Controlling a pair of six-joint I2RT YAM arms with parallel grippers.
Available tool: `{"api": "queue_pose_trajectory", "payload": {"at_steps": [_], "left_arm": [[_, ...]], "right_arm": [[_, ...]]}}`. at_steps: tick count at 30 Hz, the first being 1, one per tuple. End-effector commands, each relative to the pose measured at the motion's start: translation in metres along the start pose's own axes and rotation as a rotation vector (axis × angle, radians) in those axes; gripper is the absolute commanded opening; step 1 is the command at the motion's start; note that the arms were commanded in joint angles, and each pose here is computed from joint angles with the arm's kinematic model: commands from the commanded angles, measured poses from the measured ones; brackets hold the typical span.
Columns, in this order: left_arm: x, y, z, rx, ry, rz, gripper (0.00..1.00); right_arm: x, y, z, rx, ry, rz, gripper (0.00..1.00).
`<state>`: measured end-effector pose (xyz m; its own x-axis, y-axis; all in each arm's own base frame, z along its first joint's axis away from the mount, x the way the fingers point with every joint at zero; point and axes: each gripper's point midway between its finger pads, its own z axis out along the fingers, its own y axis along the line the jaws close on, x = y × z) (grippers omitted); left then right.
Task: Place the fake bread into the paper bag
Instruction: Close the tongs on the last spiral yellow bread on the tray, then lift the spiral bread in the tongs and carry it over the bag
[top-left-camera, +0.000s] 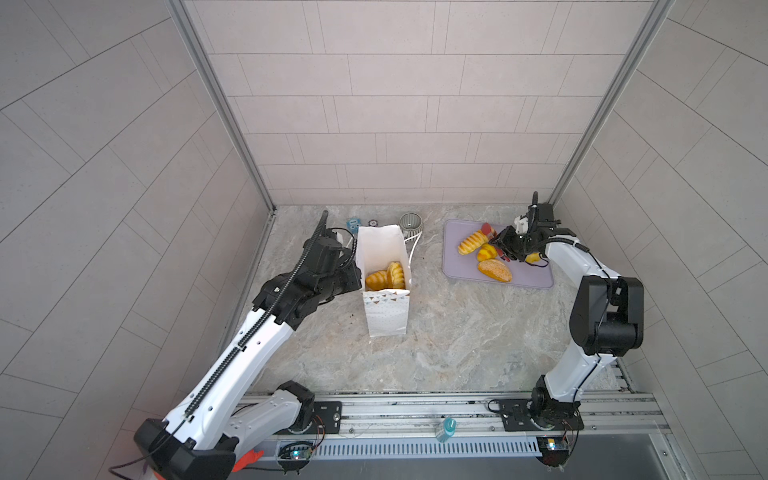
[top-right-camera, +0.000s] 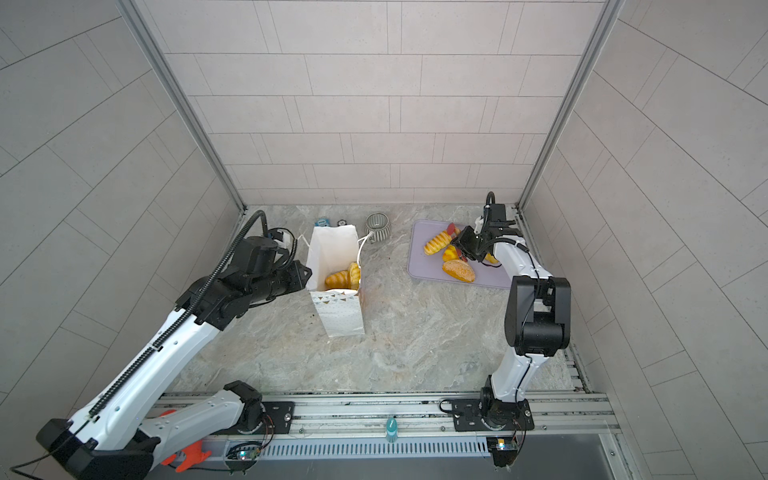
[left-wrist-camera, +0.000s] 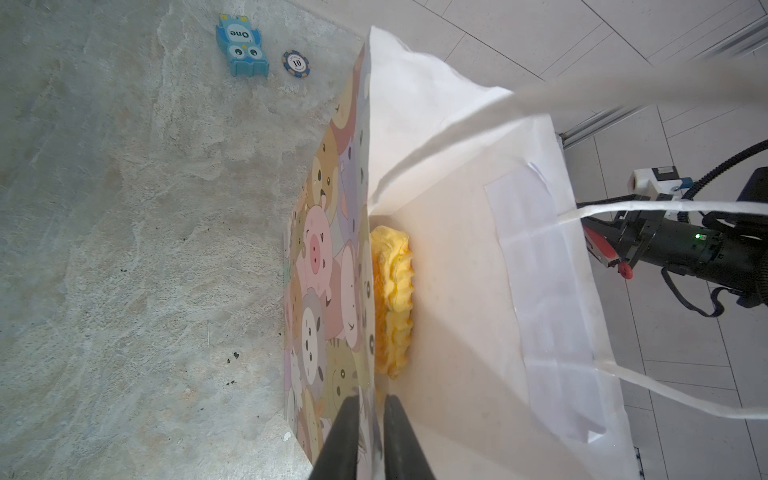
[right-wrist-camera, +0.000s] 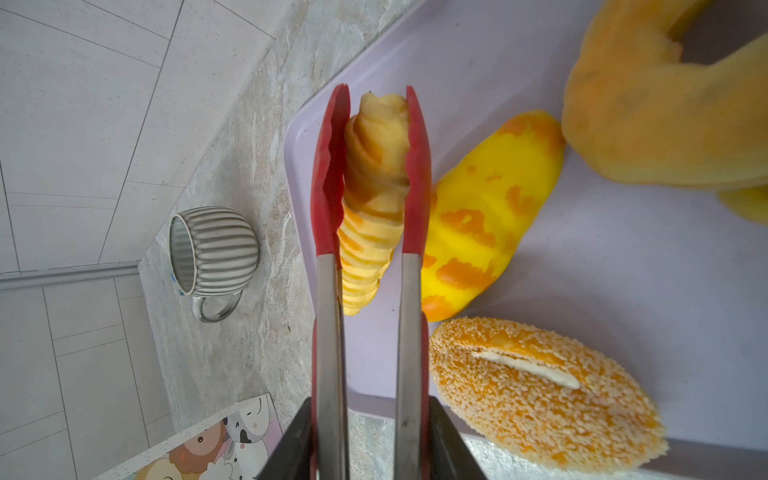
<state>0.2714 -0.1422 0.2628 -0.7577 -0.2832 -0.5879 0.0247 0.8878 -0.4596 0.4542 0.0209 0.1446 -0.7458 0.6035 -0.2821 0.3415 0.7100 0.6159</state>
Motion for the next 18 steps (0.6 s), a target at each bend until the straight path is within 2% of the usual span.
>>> {"api": "queue_pose_trajectory", "payload": {"at_steps": [1, 18], "left_arm": [[0.002, 0.005, -0.003, -0.017, 0.003, 0.005, 0.18], [0.002, 0.005, -0.006, -0.009, -0.004, 0.005, 0.18]], "right_arm": [[0.000, 0.015, -0.022, -0.026, -0.033, -0.039, 0.36], [0.011, 0.038, -0.085, -0.050, -0.115, -0.104, 0.33]]}}
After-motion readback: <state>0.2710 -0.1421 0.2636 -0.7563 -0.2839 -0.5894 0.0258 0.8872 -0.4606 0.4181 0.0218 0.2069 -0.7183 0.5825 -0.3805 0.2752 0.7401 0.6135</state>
